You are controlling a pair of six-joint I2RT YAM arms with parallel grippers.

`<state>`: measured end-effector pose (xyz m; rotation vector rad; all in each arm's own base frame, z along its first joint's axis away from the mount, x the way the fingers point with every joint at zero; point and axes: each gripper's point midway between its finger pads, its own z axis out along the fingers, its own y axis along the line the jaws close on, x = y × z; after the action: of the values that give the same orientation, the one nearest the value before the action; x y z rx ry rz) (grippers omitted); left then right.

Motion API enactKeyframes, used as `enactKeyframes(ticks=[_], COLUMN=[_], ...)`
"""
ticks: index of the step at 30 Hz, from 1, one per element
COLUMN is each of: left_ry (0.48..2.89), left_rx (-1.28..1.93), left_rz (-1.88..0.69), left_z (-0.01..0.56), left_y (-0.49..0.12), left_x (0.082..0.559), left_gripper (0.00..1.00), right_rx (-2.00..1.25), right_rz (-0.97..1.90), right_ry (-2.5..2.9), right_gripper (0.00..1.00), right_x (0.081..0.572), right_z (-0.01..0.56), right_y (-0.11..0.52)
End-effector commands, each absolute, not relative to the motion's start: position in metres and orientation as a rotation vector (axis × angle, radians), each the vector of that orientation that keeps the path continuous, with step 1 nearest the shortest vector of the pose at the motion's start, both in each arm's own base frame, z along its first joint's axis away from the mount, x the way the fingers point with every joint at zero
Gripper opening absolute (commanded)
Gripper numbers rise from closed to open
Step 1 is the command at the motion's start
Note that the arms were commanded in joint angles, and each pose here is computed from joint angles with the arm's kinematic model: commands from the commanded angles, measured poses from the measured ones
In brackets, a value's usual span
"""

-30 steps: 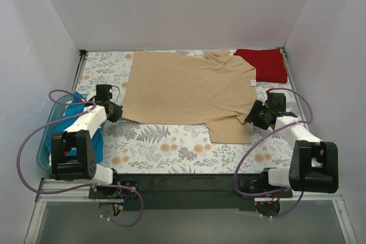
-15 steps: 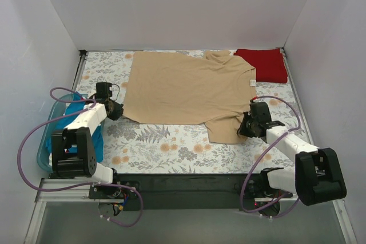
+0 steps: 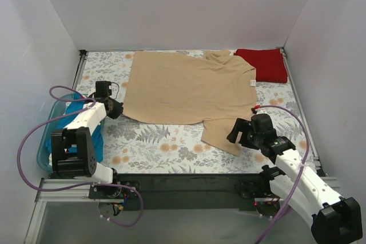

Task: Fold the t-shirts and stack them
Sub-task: Flatten the tshirt out

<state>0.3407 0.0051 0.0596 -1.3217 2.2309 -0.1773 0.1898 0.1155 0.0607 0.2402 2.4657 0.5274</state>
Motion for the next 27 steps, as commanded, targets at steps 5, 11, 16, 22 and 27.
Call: enactKeyframes(ticks=[5, 11, 16, 22, 27], left_ry=[2.208, 2.221, 2.222, 2.227, 2.232], left_rx=[-1.286, -1.281, -1.279, -1.277, -1.276], left_rz=[-0.2, -0.22, -0.225, -0.231, -0.239], left_z=[0.075, 0.074, 0.073, 0.071, 0.07], left_y=[0.007, 0.003, 0.003, 0.001, 0.0], left_x=[0.35, 0.349, 0.349, 0.348, 0.348], left_gripper=[0.0, 0.0, 0.0, 0.0, 0.0], right_rx=[0.386, 0.542, 0.577, 0.603, 0.628], right_rz=[0.274, 0.313, 0.373, 0.403, 0.38], right_ry=[2.461, 2.41, 2.401, 2.398, 2.376], right_gripper=[0.87, 0.7, 0.58, 0.5, 0.49], right_x=[0.228, 0.267, 0.29, 0.305, 0.312], right_z=[0.065, 0.06, 0.058, 0.052, 0.05], right_y=[0.077, 0.046, 0.043, 0.047, 0.043])
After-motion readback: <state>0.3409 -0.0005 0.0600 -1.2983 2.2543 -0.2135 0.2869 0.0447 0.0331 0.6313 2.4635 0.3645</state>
